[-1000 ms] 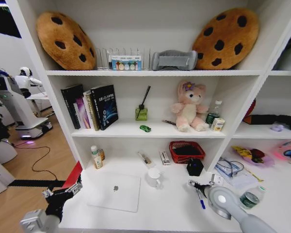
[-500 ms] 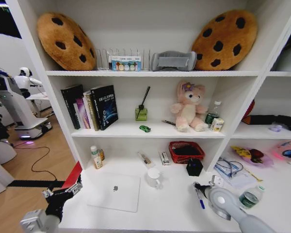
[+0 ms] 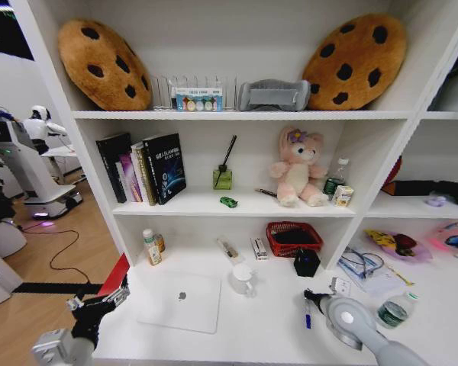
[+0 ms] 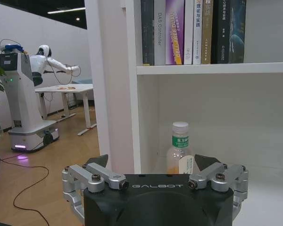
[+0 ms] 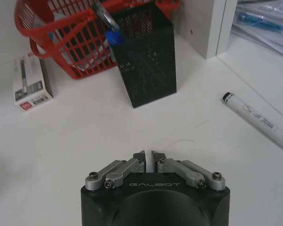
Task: Organize the objects on the table.
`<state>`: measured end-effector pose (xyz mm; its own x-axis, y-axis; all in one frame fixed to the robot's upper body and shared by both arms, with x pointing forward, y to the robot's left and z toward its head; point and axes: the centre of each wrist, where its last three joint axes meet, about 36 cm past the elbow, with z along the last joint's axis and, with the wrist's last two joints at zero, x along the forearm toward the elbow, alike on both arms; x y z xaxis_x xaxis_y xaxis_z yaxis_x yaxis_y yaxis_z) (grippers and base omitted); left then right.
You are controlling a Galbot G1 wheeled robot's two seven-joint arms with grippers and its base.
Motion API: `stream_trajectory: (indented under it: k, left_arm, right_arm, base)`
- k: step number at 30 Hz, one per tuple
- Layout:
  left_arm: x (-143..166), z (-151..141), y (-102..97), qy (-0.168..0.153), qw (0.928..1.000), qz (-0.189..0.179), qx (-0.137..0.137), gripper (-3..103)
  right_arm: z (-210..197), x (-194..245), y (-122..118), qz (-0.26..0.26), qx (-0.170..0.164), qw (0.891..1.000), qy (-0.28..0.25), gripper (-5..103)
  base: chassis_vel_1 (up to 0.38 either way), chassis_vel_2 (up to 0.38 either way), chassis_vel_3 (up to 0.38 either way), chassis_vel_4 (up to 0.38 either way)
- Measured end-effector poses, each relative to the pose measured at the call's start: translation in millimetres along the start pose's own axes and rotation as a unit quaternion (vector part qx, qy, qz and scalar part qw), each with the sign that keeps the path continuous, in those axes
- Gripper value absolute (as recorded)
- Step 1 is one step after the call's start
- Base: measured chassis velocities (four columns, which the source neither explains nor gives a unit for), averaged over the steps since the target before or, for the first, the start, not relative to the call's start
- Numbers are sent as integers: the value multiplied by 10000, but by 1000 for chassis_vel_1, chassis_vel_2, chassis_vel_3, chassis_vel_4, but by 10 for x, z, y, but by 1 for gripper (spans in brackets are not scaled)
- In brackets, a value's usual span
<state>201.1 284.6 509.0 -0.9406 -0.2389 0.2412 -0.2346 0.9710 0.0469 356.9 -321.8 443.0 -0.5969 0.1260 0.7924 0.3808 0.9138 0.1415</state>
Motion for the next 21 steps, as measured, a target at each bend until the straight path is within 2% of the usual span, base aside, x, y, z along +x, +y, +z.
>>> stream_trajectory:
  k: [1,2,3,5,8,12,14,16,19,20,21]
  left_arm:
    - [0,0,0,0,10000,0,0,100]
    - [0,0,0,0,10000,0,0,100]
    - [0,0,0,0,10000,0,0,100]
    - [0,0,0,0,10000,0,0,100]
    - [0,0,0,1,10000,0,0,100]
    - [0,0,0,0,10000,0,0,100]
    - [0,0,0,0,10000,0,0,100]
    - [0,0,0,1,10000,0,0,100]
    - [0,0,0,1,10000,0,0,100]
    - [0,0,0,1,10000,0,0,100]
    - [0,0,0,0,10000,0,0,100]
  right_arm:
    - [-110,113,36,-101,226,9986,-476,4]
    - [-228,213,53,-237,559,9924,-1070,2]
    - [-228,213,53,-237,559,9924,-1070,2]
    - [-373,377,128,-448,813,9832,-1570,1]
    - [-455,579,256,-625,770,9816,-1633,0]
    - [-342,673,329,-741,878,9799,-1629,0]
    - [-245,728,364,-826,916,9792,-1610,10]
    - [-230,744,370,-848,914,9791,-1605,10]
    - [-192,770,362,-815,886,9800,-1583,27]
    - [-192,770,362,-815,886,9800,-1583,27]
    - [-184,775,357,-806,882,9802,-1576,32]
  base:
    - [0,0,0,0]
    - [0,0,0,0]
    - [0,0,0,0]
    - [0,0,0,0]
    - [0,0,0,0]
    - [0,0,0,0]
    - [0,0,0,0]
    - [0,0,0,0]
    - [0,0,0,0]
    - [0,0,0,0]
    - [0,0,0,0]
